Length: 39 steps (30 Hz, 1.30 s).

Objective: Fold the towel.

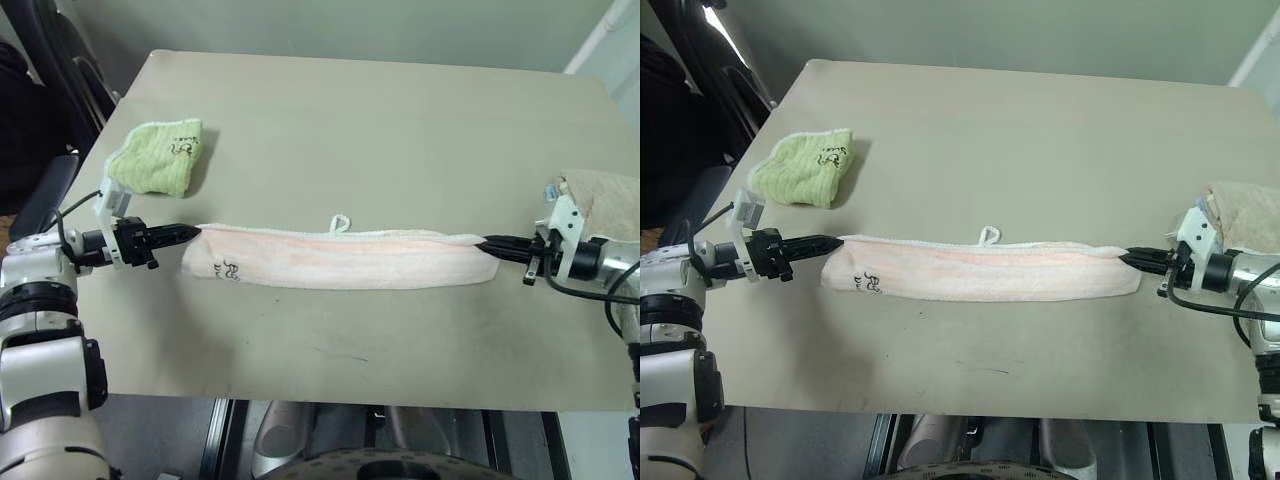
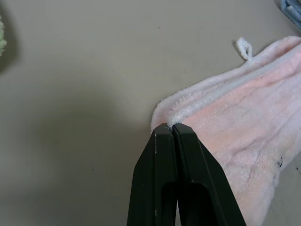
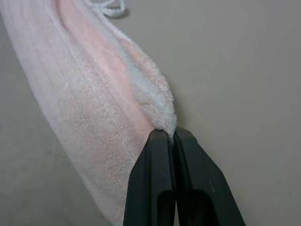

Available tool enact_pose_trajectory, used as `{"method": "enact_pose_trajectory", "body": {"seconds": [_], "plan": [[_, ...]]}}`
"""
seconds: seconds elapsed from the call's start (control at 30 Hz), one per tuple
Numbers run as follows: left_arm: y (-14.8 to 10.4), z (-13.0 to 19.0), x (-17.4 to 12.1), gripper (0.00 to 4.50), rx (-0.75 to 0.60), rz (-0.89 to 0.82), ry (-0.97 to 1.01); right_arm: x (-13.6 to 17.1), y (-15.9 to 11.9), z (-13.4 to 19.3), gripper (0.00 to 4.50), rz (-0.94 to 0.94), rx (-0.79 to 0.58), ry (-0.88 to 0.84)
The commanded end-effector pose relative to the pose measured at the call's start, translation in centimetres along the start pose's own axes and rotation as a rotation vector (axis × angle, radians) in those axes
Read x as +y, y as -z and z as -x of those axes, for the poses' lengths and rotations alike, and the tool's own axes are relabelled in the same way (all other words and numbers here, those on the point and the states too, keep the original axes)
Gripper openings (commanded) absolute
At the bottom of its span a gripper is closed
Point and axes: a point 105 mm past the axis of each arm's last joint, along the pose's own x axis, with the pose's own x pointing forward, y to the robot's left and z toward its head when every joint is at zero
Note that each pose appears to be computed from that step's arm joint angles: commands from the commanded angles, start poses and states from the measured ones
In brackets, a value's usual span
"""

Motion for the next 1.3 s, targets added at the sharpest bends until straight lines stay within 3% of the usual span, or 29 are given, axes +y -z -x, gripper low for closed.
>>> {"method": "enact_pose_trajectory", "body": {"seconds": [0.03,0.33,0.53,0.57,0.97,1.17,1.3], "plan": [[-0.8,0.7,0.0,0.02,-0.023,-0.030,-0.008,-1.3,-0.7,-0.5,0.00,0.040,-0.007,0.040],[-0.1,0.7,0.5,0.02,-0.025,-0.031,-0.057,-3.1,-0.3,-1.2,0.00,0.070,0.031,0.127],[0.0,0.4,0.5,0.02,-0.020,-0.037,-0.051,-1.8,-0.4,-1.6,0.00,0.042,0.010,0.031],[0.0,0.3,0.5,0.00,-0.021,-0.039,-0.052,-1.6,-0.5,-1.5,0.48,0.024,0.002,0.010],[-1.6,-0.1,0.8,0.00,-0.077,-0.104,-0.094,-0.4,-2.3,-0.5,4.39,-0.055,-0.051,-0.051],[-4.1,0.1,0.8,0.00,-0.147,-0.189,-0.117,-1.3,-4.2,1.1,4.45,-0.176,-0.150,0.046],[-4.9,0.3,-0.2,0.00,-0.149,-0.193,-0.044,-0.3,-4.8,1.5,4.45,-0.253,-0.173,0.045]]}}
